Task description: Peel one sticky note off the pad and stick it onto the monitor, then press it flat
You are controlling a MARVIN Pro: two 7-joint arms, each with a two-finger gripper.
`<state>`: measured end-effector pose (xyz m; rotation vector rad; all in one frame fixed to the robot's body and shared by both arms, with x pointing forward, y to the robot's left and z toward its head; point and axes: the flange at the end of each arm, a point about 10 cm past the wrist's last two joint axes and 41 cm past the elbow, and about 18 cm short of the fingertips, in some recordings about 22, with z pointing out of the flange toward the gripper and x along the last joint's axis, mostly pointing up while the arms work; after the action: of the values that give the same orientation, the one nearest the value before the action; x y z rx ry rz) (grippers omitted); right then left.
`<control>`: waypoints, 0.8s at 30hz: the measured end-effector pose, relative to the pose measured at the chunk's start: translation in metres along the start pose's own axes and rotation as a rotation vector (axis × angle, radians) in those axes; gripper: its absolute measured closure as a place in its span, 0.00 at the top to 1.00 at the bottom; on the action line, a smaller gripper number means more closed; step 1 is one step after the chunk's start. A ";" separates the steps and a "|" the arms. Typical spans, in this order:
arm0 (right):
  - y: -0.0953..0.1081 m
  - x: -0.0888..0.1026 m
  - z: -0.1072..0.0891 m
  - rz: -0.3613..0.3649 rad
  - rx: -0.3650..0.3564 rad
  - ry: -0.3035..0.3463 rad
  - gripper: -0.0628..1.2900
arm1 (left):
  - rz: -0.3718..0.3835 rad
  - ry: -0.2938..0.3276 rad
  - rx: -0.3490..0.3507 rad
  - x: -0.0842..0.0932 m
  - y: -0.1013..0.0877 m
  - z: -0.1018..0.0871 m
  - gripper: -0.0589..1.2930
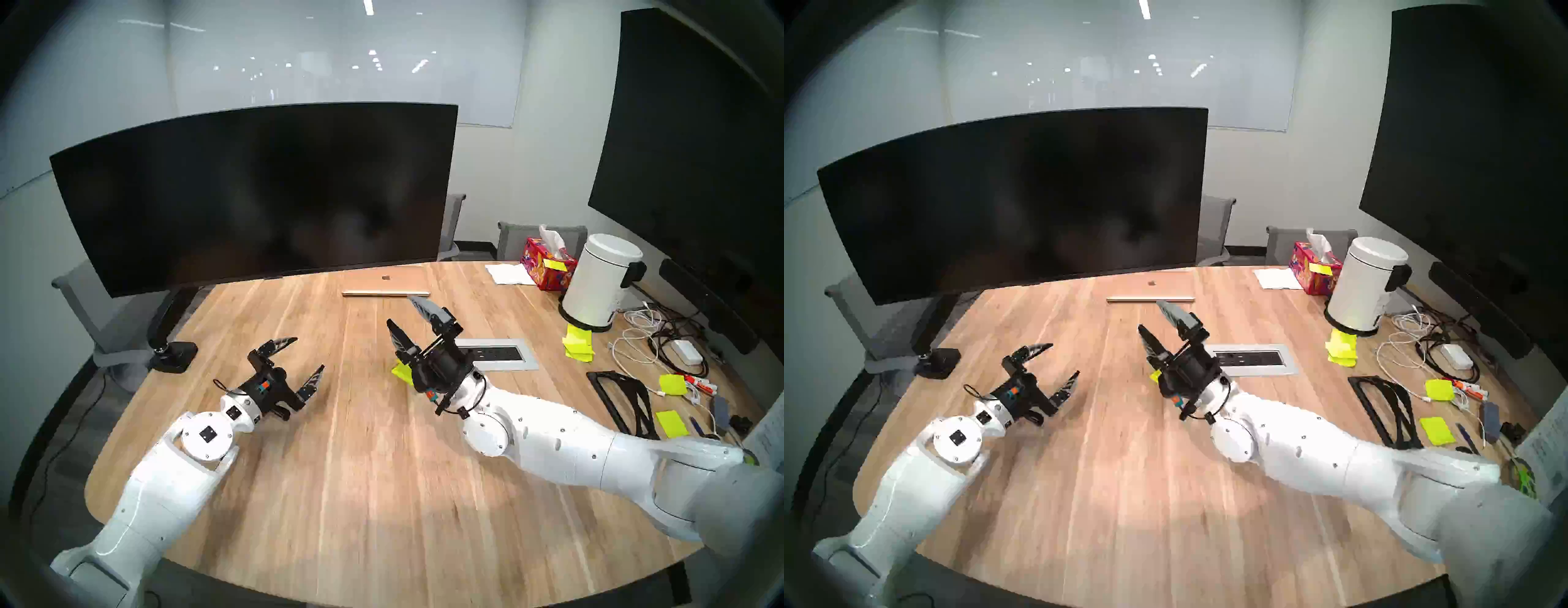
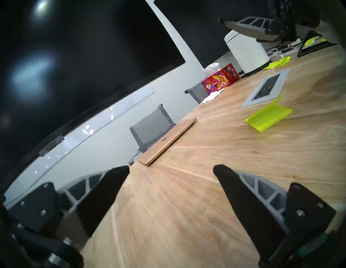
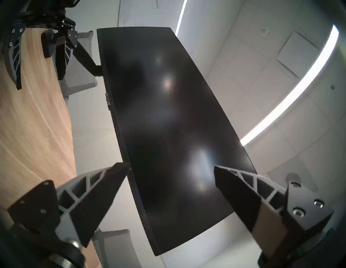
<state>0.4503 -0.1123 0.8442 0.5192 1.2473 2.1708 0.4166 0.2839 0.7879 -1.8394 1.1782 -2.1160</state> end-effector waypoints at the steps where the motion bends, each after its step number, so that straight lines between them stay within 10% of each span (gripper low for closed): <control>1: 0.003 -0.002 -0.002 -0.002 -0.001 0.001 0.95 | 0.001 0.000 -0.002 0.000 0.001 0.000 0.95; 24: 0.035 -0.045 -0.054 0.009 0.036 -0.027 0.95 | 0.041 -0.014 -0.065 0.023 0.038 0.014 0.95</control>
<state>0.4427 -0.1910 0.8463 0.5675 1.2745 2.1450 0.4084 0.2388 0.7830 -1.8367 1.2846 -2.0639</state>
